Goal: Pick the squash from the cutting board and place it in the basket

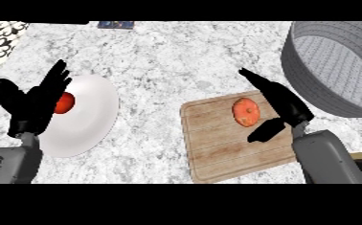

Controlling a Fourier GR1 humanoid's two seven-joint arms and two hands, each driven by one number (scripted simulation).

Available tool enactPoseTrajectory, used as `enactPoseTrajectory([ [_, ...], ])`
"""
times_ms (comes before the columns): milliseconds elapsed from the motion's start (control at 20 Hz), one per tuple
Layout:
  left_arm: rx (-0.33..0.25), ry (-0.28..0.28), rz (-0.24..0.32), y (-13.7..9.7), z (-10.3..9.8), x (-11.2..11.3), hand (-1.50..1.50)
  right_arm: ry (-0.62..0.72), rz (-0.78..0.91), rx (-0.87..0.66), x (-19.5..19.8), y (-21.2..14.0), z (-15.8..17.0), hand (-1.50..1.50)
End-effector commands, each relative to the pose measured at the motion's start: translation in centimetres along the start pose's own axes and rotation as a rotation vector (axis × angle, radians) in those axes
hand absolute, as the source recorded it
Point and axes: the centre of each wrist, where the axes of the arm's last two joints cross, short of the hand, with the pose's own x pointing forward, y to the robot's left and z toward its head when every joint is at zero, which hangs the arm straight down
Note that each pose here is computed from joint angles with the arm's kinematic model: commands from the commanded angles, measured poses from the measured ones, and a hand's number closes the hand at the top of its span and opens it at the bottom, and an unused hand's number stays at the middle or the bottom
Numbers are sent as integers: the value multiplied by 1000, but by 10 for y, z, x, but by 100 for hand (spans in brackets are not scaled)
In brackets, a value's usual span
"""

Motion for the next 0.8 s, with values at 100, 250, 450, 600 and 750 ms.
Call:
enactPoseTrajectory([
  [100, -4, -6, 8, -8, -3, -5, 0, 40, 29, -11, -30, 12, 20, -150],
  [250, -27, 2, 8, -4, 2, -10, 0, 67, 25, -11, -24, 33, 5, -150],
  [450, 6, 3, -6, 0, -10, 1, 0, 86, 62, -8, -28, 50, 3, -150],
  [600, 5, -5, 1, -12, -17, -4, 0, 68, 81, -10, -20, 36, -2, -150],
  [750, -10, -11, -5, 1, -6, 1, 0, 59, 191, 67, -28, 56, -16, 150],
])
